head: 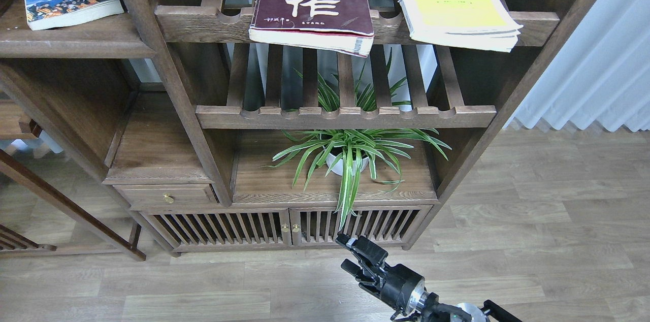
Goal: Organize books on shelf
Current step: 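Place the book on the side shelf and withdraw the left gripper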
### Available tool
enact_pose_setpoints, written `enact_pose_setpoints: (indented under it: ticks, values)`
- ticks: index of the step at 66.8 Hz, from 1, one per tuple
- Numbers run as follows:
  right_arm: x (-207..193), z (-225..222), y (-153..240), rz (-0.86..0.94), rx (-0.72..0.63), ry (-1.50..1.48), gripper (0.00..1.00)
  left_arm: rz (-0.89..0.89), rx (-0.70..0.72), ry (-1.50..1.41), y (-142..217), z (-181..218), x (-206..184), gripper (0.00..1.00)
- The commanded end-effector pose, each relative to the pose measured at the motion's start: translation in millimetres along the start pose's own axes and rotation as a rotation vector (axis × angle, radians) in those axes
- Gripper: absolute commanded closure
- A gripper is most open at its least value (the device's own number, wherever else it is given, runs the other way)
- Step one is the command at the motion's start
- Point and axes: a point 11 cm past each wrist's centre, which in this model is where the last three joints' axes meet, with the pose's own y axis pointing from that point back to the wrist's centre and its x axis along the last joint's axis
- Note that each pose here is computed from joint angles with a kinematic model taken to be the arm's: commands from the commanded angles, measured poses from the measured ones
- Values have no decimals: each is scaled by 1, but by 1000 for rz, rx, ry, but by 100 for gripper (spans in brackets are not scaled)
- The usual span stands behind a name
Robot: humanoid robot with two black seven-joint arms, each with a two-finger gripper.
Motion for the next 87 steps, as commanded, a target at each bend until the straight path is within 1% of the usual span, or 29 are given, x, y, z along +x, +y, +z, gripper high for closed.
enact_pose_setpoints:
  ticks: [1,9,22,29,43,55,63,71,72,75,87]
  values:
    - [0,0,0,-1,1,0,0,20,48,-34,0,-13,6,1]
    - [0,0,0,-1,2,0,0,35,92,-100,-3,-19,4,1]
    - [-1,-2,0,-5,9,-6,0,-41,171,-208,-13,-33,-27,1]
    - [-1,-2,0,-5,11,-7,0,-79,181,-220,-16,-35,-39,1]
    - [-1,-2,0,-6,14,-12,0,-96,197,-259,-6,-32,-45,1]
    - [-1,-2,0,-7,15,-14,0,-111,223,-306,9,-30,-50,1]
    - [-1,-1,0,-6,12,-13,0,-102,243,-343,25,-26,-48,1]
    - [0,-1,0,-6,11,-13,0,-63,281,-381,47,-25,-38,1]
    - [0,-1,0,-6,11,-13,0,-44,292,-398,59,-22,-34,1]
    - [0,-1,0,-6,11,-13,0,-25,303,-407,67,-21,-29,1]
    - [1,0,1,-2,11,-14,0,65,371,-409,101,-31,0,1]
